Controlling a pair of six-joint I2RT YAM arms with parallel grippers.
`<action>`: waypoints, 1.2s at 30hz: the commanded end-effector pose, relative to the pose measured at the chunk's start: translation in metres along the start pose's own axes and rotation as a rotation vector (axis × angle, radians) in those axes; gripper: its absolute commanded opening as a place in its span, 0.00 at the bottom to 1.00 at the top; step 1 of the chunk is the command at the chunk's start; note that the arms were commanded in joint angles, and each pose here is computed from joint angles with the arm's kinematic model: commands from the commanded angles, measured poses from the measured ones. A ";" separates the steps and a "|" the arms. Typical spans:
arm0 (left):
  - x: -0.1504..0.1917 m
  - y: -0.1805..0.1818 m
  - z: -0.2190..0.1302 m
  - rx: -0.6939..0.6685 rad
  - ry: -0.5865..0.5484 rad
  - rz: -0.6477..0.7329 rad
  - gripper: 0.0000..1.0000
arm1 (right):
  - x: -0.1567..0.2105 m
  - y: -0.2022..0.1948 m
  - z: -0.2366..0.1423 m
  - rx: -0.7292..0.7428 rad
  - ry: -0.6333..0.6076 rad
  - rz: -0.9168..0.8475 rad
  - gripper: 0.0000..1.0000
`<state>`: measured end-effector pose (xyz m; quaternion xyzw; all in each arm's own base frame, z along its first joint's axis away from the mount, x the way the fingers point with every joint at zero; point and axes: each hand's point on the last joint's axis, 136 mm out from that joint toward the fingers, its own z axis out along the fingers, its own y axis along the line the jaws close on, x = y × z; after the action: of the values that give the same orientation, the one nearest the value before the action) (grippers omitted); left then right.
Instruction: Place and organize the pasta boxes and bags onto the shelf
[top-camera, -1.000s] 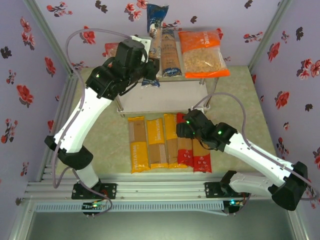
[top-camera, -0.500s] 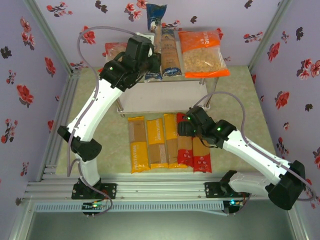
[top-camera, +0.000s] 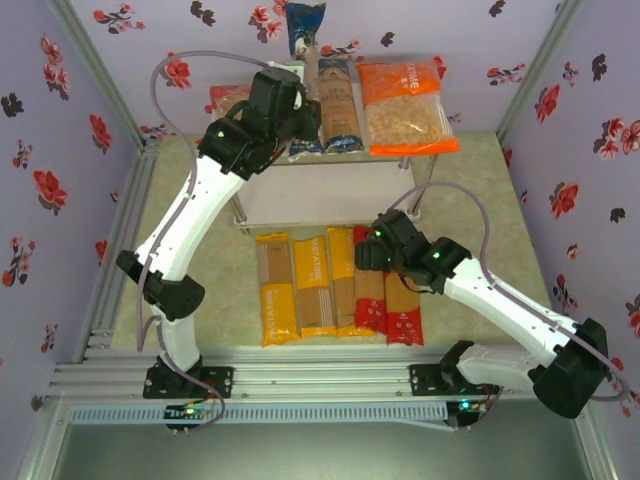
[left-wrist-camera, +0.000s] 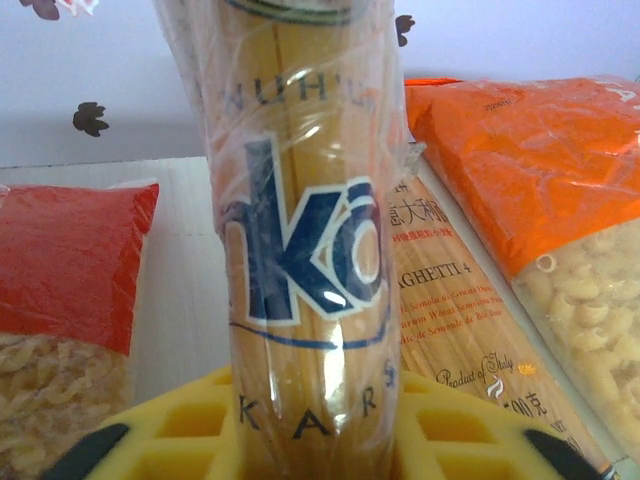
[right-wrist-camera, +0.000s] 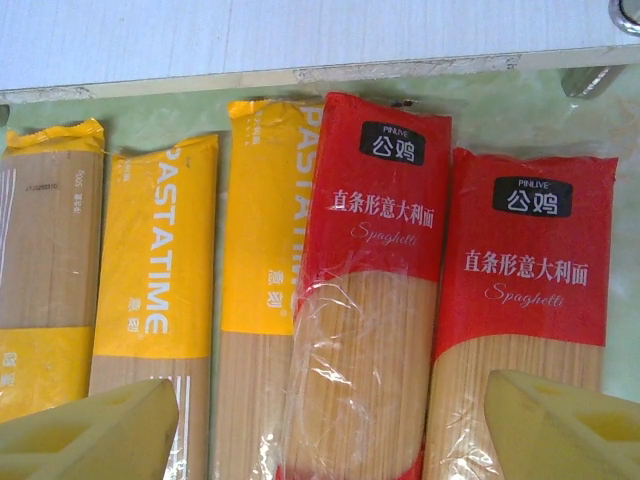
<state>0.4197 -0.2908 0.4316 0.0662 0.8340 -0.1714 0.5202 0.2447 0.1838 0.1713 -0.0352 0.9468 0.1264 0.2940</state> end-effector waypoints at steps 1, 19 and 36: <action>-0.036 0.007 0.001 -0.019 -0.136 -0.060 0.42 | -0.004 0.001 0.000 -0.005 -0.010 -0.007 0.81; -0.037 -0.001 -0.001 0.026 -0.142 -0.049 0.39 | -0.001 -0.005 0.000 0.006 -0.006 0.009 0.81; -0.039 -0.026 -0.114 0.146 -0.199 0.253 0.56 | 0.002 -0.027 -0.009 0.089 -0.023 0.025 0.83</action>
<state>0.3689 -0.2889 0.4939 0.1618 0.7706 -0.1720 0.5919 0.2456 0.1754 0.1724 -0.0253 0.9465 0.1172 0.2996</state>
